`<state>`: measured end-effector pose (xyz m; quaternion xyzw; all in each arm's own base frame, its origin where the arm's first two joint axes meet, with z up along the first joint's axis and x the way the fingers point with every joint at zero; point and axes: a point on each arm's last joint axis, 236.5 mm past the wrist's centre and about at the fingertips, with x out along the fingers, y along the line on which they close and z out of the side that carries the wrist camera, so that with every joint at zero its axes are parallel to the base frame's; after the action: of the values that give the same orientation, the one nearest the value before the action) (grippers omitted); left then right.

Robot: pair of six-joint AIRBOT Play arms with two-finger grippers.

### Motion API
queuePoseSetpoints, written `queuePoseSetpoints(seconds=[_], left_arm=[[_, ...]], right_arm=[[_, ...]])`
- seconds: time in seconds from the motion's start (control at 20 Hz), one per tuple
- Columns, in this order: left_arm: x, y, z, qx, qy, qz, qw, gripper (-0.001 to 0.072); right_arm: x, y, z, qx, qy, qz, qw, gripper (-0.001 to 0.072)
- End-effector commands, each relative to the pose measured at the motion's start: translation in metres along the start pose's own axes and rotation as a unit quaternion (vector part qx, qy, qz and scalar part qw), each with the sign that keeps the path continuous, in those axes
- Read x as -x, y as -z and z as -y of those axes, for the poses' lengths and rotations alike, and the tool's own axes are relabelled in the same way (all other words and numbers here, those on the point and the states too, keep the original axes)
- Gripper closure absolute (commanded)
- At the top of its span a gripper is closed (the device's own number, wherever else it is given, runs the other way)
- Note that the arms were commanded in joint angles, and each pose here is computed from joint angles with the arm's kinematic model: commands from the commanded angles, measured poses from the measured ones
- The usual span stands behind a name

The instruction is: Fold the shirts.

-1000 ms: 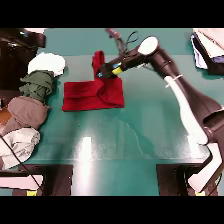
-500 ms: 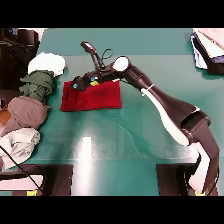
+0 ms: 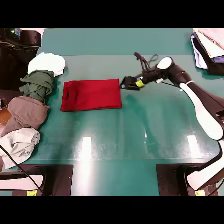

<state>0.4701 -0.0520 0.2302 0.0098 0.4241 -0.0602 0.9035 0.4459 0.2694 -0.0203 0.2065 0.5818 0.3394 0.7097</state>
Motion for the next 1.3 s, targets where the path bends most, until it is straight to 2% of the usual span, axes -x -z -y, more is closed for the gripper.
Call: queuePoseSetpoints(seconds=[0.0,0.15,0.3,0.45,0.55,0.65,0.7,0.85,1.0,1.25], left_arm=[[-0.007,-0.001,0.011,0.004,0.024,0.0,1.0,0.0683],[-0.013,0.007,0.012,-0.017,0.026,-0.015,0.999,0.0683],[-0.014,0.01,0.011,-0.021,0.026,-0.019,0.999,0.0683],[-0.015,0.01,0.011,-0.021,0.026,-0.019,0.999,0.0683],[-0.015,0.01,0.012,-0.023,0.027,-0.02,0.999,0.0683],[-0.014,0.01,0.012,-0.024,0.027,-0.019,0.999,0.0683],[-0.014,0.01,0.013,-0.024,0.03,-0.02,0.999,0.0683],[-0.014,0.014,0.015,-0.024,0.033,-0.027,0.999,0.0683],[-0.014,0.016,0.015,-0.026,0.035,-0.032,0.999,0.0683],[-0.014,0.016,0.016,-0.024,0.037,-0.032,0.999,0.0683]], right_arm=[[-0.013,0.018,0.028,-0.108,-0.045,-0.022,0.993,0.0089],[-0.049,0.023,0.015,-0.121,-0.075,-0.043,0.989,0.0089],[-0.078,0.013,-0.014,-0.078,-0.085,-0.051,0.992,0.0091],[-0.094,-0.012,-0.044,-0.038,-0.087,-0.014,0.995,0.0171],[-0.095,-0.026,-0.055,-0.023,-0.085,0.014,0.996,0.0333],[-0.093,-0.035,-0.063,-0.006,-0.087,0.029,0.996,0.0633],[-0.09,-0.038,-0.067,0.007,-0.089,0.033,0.995,0.0697],[-0.056,-0.049,-0.064,0.034,-0.068,0.047,0.996,0.0699],[0.019,-0.048,-0.029,0.058,0.002,0.058,0.997,0.07],[0.176,-0.024,0.068,-0.029,0.104,0.153,0.982,0.0699]])
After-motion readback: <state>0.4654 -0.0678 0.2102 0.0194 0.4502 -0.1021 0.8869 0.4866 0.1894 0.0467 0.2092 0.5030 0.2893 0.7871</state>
